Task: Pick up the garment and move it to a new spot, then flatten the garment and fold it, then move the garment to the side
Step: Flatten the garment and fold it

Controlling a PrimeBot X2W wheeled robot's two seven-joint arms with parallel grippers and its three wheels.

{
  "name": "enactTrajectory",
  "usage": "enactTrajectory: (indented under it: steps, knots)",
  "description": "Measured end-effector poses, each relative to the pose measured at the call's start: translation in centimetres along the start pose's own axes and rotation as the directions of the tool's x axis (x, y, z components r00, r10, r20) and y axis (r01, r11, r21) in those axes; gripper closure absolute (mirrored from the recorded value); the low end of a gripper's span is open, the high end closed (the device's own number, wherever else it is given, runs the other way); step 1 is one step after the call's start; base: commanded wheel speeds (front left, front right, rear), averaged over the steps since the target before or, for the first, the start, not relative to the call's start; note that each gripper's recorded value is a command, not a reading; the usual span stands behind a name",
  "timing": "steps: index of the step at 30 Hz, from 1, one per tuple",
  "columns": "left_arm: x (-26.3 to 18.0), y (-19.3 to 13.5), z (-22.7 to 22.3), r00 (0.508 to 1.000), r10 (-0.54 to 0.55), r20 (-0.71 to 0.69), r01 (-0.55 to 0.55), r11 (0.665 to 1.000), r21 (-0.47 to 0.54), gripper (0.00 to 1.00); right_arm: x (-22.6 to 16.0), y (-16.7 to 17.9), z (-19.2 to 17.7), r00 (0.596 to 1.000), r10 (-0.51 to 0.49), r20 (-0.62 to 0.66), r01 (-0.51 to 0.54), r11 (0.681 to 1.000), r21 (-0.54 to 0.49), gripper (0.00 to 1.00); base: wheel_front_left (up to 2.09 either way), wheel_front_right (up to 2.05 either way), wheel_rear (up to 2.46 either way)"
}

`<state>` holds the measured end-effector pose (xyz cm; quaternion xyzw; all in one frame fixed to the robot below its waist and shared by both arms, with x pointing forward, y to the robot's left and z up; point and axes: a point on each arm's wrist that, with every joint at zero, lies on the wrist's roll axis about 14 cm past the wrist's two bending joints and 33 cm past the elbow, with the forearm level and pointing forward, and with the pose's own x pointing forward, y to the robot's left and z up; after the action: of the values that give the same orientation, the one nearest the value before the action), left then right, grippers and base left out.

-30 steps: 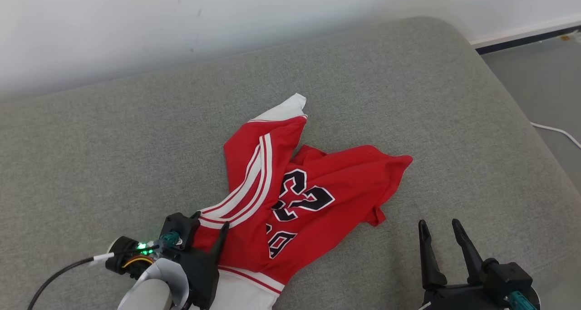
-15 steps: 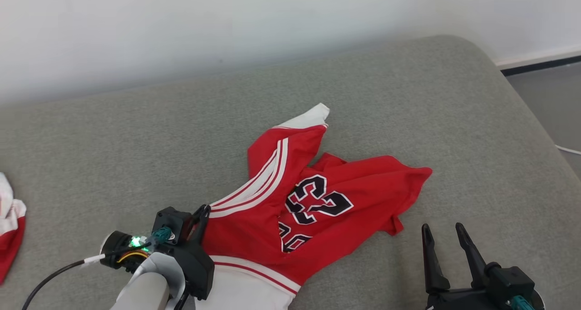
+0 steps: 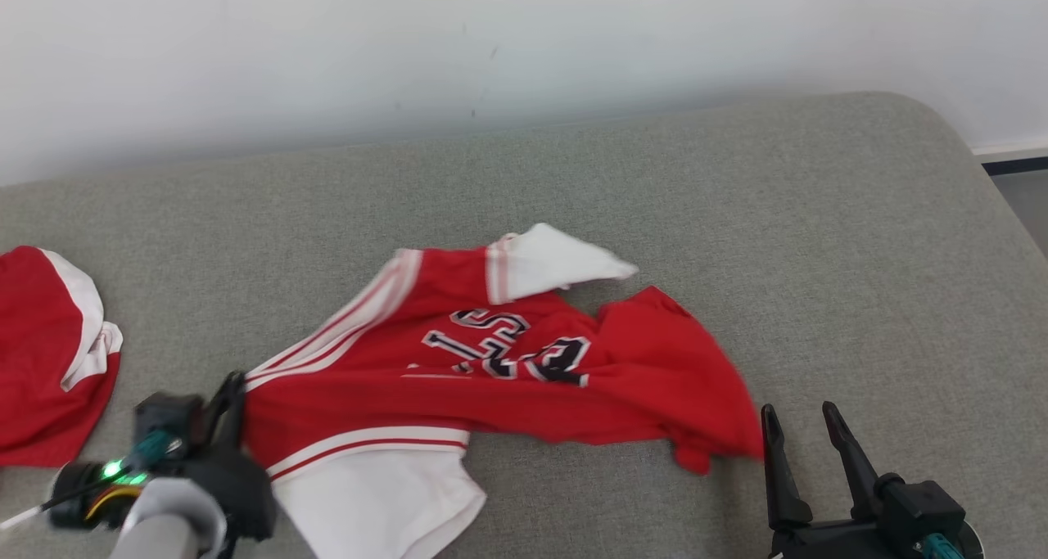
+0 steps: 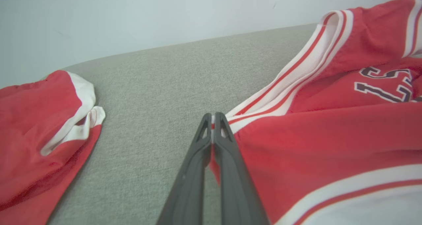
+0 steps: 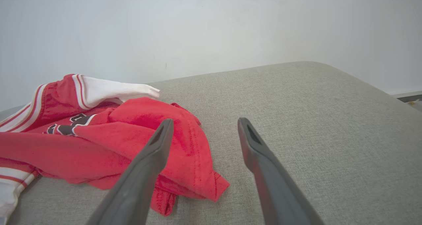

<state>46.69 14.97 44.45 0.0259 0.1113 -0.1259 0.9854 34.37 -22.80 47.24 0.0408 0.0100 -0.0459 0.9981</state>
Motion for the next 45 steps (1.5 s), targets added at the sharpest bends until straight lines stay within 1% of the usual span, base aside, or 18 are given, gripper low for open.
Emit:
enactTrajectory:
  steps: [3,7,8,9,13,18,20,23,33,38,40,43,45]
  knots:
    - [-1.1,2.2,-1.6,0.998,0.058,-0.032,-0.059,0.998,-0.027,1.00,0.0,0.1,-0.1,1.000,0.003,-0.003,-0.003,1.000,0.000,0.00,0.00,0.00,0.00]
    - [-2.2,3.0,-3.4,0.994,0.086,-0.068,-0.089,0.995,-0.048,1.00,0.0,0.0,-0.2,1.000,-0.001,-0.008,0.001,1.000,0.000,0.00,0.00,0.00,0.00]
    - [-2.2,3.0,-3.4,0.994,0.086,-0.068,-0.089,0.995,-0.048,0.54,0.0,0.0,-0.2,1.000,-0.001,-0.008,0.001,1.000,0.000,0.00,0.00,0.00,0.00]
    - [-2.3,3.2,-3.4,0.994,0.088,-0.067,-0.091,0.995,-0.046,0.00,0.0,0.0,-0.3,1.000,-0.002,-0.009,0.002,1.000,-0.001,0.00,0.00,0.00,0.00]
    - [-2.3,2.8,-1.8,0.995,0.102,-0.002,-0.102,0.993,-0.063,0.00,0.1,-0.1,-0.2,1.000,-0.003,-0.006,0.003,1.000,0.000,0.00,0.00,0.00,0.00]
    - [-3.3,2.8,1.5,0.983,0.137,0.124,-0.126,0.988,-0.088,0.00,0.2,0.1,0.2,1.000,0.005,0.005,-0.005,1.000,-0.001,0.00,0.00,0.00,0.00]
    - [-4.1,3.2,2.5,0.973,0.164,0.164,-0.150,0.984,-0.094,0.00,0.2,0.3,0.4,1.000,0.010,0.012,-0.010,1.000,-0.001,0.00,0.00,0.00,0.00]
    - [-5.9,2.9,3.7,0.954,0.198,0.226,-0.176,0.977,-0.117,0.00,0.0,0.6,0.5,1.000,0.020,0.017,-0.020,1.000,0.000,0.00,0.00,0.00,0.00]
    - [-10.7,3.5,6.2,0.893,0.285,0.348,-0.252,0.958,-0.136,0.00,-0.2,1.1,1.1,0.998,0.045,0.035,-0.045,0.999,-0.003,0.00,0.00,0.00,0.00]
    - [-12.5,3.0,5.4,0.894,0.288,0.343,-0.247,0.956,-0.158,0.00,-0.4,1.4,0.8,0.998,0.055,0.028,-0.055,0.998,-0.001,0.00,0.00,0.00,0.00]
    - [-13.0,2.6,4.6,0.904,0.274,0.327,-0.230,0.959,-0.168,0.00,-0.4,1.4,0.7,0.998,0.059,0.024,-0.059,0.998,-0.001,0.00,0.00,0.00,0.00]
    - [-13.7,2.3,2.7,0.923,0.268,0.278,-0.234,0.961,-0.150,0.00,-0.5,1.5,0.5,0.998,0.062,0.016,-0.062,0.998,0.002,0.00,0.00,0.00,0.00]
    - [-13.9,2.3,2.1,0.926,0.271,0.262,-0.237,0.959,-0.155,0.00,-0.5,1.5,0.3,0.998,0.063,0.010,-0.063,0.998,0.002,0.00,0.00,0.00,0.00]
